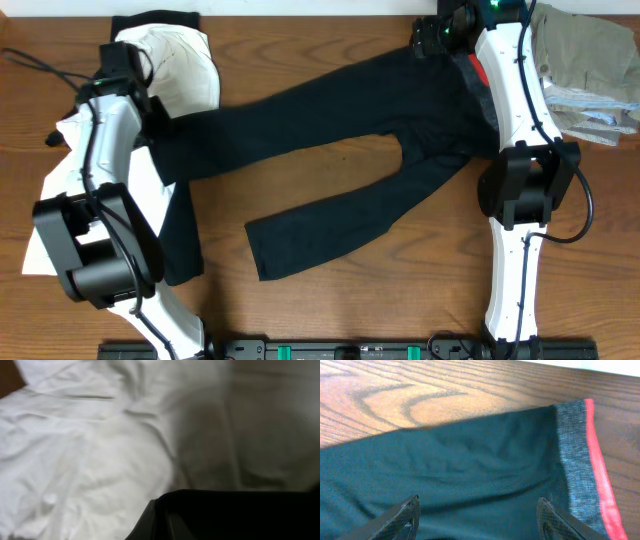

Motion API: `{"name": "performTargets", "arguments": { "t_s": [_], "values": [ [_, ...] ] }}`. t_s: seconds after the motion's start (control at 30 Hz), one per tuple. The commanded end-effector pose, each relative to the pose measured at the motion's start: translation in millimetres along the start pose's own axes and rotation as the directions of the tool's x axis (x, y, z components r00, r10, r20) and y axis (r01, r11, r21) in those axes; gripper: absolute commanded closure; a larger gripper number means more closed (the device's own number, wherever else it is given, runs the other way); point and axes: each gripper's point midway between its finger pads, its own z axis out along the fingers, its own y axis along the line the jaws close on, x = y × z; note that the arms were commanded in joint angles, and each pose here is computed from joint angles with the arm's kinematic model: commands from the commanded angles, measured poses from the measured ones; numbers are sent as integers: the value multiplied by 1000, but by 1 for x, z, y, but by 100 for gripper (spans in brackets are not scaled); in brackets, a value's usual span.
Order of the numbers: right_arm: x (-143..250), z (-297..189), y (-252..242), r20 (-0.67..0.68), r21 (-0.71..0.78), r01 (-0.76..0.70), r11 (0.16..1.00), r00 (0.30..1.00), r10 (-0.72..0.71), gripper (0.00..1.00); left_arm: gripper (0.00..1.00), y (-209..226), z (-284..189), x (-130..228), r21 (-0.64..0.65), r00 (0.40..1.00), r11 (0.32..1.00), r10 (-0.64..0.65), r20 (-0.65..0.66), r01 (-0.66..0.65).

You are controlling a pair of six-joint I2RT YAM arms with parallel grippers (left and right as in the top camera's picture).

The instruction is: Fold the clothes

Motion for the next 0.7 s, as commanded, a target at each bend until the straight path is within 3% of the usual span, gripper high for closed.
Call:
{"name": "performTargets", "arguments": {
  "t_s": [0.0, 0.1, 0.13, 0.23, 0.27, 0.3, 0.67],
  "values": [
    [-8, -3, 9, 29, -11, 21, 1000, 999, -21, 27, 94, 25, -1, -13, -41, 999, 998, -38, 23, 39],
    [-17, -3, 6, 64, -7, 20, 1000, 998, -19, 25, 93, 26, 1, -12, -18, 999, 999, -50, 13, 50],
    [-20, -4, 4, 78, -6, 20, 1000, 997, -20, 25, 83, 23, 1, -12, -4, 999, 999, -49, 9, 49],
    [-26, -5, -3, 102, 6, 30, 1000, 994, -30, 24, 22, 12, 0, -9, 33, 999, 999, -38, -1, 38],
    [-28, -6, -9, 108, 15, 33, 999, 994, -34, 24, 7, 9, -1, -8, 37, 1000, 999, -31, -2, 31],
    [-29, -7, -14, 112, 22, 43, 999, 993, -45, 23, 2, 6, -2, -7, 38, 1000, 999, -23, -4, 24],
    [-19, 29, -66, 84, 86, 225, 970, 969, -232, 17, 2, -47, -43, 26, 110, 992, 987, 122, -29, -118]
  ]
}}
